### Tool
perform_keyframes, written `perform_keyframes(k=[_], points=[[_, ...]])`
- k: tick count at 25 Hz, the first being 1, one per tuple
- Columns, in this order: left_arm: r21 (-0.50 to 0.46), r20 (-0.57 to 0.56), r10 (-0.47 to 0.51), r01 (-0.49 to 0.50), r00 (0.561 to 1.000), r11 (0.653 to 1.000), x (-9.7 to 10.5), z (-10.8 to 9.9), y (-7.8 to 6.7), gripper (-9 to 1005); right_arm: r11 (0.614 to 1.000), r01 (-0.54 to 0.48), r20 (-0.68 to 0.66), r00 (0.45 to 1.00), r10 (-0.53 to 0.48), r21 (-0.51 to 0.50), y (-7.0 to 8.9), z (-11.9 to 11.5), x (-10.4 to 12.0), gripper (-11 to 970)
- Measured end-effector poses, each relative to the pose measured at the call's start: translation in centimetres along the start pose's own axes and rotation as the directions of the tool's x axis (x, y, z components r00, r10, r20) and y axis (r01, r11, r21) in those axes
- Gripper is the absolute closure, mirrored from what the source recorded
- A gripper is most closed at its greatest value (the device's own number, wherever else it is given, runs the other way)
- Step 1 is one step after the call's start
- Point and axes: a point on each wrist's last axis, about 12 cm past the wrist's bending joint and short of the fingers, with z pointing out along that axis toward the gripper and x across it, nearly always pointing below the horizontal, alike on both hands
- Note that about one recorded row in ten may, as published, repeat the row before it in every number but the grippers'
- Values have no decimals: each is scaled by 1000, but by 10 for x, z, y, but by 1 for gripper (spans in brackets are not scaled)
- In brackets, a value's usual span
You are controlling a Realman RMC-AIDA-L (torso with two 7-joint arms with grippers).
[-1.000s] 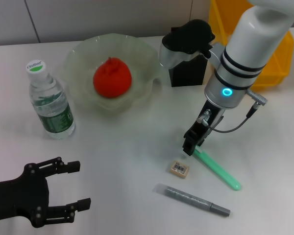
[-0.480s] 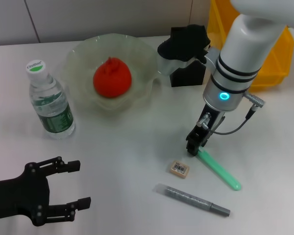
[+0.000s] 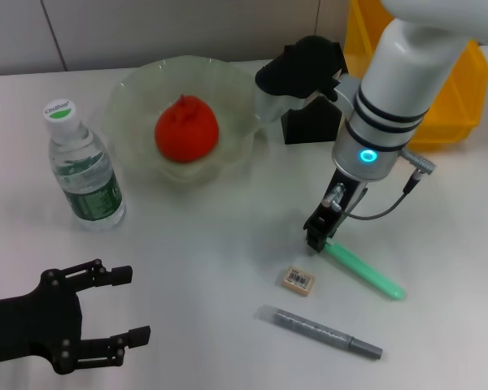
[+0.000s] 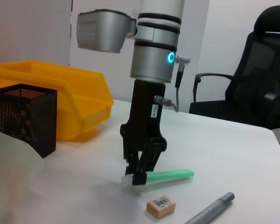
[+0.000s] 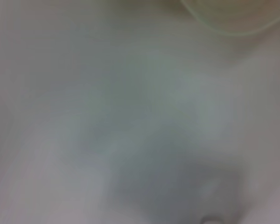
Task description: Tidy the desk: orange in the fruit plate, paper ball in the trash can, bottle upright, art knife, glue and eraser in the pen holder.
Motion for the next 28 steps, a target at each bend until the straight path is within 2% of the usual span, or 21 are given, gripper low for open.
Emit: perform_keyframes(k=[2,6,7,8,9,13,18,24,28], points=[[0,1,-5,5,1000,1000,1,0,0,162,1000,0,9,1000,0,-8,-1,-6,3,783],[-6,5,-11,11,1000,1000,2,0,-1,162,999,-18,75,997,20,-28,-8,-32,14,780],[-6,5,-11,11,1000,1000,2,0,0,162,999,-26,103,994,29,-31,-11,-42,17,779],[-7,5,-11,11,1000,1000,2,0,0,162,999,-46,164,985,50,-29,-19,-64,27,778],[-9,4,-11,11,1000,1000,2,0,0,162,999,-46,164,985,50,-29,-19,-64,27,778],[-16,2,-13,13,1000,1000,3,1,0,161,996,-94,332,939,87,6,-40,-108,51,775],[-7,11,-22,23,1000,1000,2,8,2,161,994,-96,437,897,62,56,-51,-128,58,771],[-4,8,-22,22,1000,1000,1,12,5,162,993,-71,495,869,14,96,-55,-134,54,767],[-6,16,-18,18,1000,1000,0,12,6,162,994,-10,584,809,-57,111,-60,-141,52,764]])
